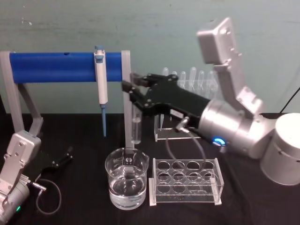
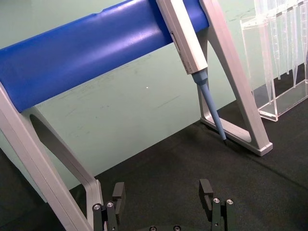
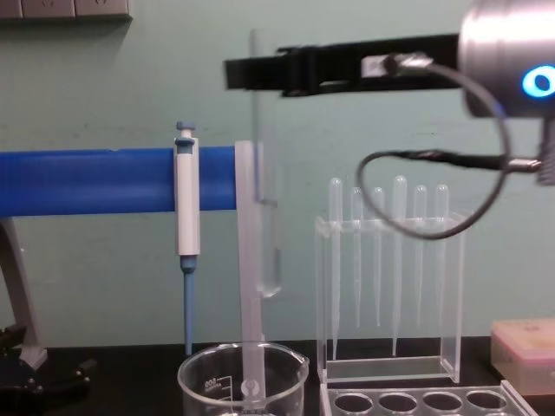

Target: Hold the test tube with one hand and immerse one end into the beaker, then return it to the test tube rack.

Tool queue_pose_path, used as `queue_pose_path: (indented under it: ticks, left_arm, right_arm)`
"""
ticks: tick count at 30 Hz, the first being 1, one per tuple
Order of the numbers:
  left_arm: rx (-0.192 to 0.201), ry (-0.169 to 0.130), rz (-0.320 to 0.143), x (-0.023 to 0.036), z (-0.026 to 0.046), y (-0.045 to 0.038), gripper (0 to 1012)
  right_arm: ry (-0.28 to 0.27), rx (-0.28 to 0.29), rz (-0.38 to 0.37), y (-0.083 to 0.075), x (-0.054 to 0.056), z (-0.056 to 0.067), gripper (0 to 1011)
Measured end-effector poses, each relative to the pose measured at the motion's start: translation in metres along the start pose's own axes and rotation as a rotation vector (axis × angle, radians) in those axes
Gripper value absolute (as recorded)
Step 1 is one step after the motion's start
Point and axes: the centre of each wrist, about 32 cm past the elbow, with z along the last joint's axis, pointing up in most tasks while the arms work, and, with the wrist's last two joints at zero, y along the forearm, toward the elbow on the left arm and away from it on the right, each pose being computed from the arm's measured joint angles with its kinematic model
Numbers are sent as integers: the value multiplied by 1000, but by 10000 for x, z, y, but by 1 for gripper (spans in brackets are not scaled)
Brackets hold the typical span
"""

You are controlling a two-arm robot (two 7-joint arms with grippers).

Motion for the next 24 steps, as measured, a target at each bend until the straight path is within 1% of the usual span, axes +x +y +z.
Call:
queue_pose_path:
  ticks: [1,2,5,6,7,8,9,12,14,15,18,19,20,21,24]
  left_arm:
    - [0,0,0,0,0,0,1000]
    - [0,0,0,0,0,0,1000]
    - [0,0,0,0,0,0,1000]
    - [0,0,0,0,0,0,1000]
    - [0,0,0,0,0,0,1000]
    - [0,0,0,0,0,0,1000]
    - [0,0,0,0,0,0,1000]
    - [0,0,0,0,0,0,1000]
    - [0,0,0,0,0,0,1000]
    - [0,0,0,0,0,0,1000]
    - [0,0,0,0,0,0,1000]
    - [0,0,0,0,0,0,1000]
    - [0,0,0,0,0,0,1000]
    - [0,0,0,0,0,0,1000]
    - [0,0,0,0,0,0,1000]
  right_arm:
    - [0,0,-7,-30,11,9,225]
    - [1,-4,-20,-98,34,19,225]
    - [1,-9,-43,-203,63,24,225]
    - [5,-16,-60,-282,81,8,224]
    - [7,-18,-68,-319,88,2,225]
    - [7,-18,-68,-319,88,2,225]
    - [14,-29,-97,-438,108,-32,225]
    - [32,-40,-134,-577,129,-114,225]
    - [44,-46,-148,-630,131,-167,225]
    - [56,-52,-159,-672,129,-223,224]
    - [78,-62,-173,-714,123,-320,225]
    - [90,-68,-179,-728,120,-379,225]
    - [97,-70,-182,-733,118,-409,225]
    - [107,-76,-186,-738,111,-473,225]
    - [122,-86,-192,-723,96,-576,225]
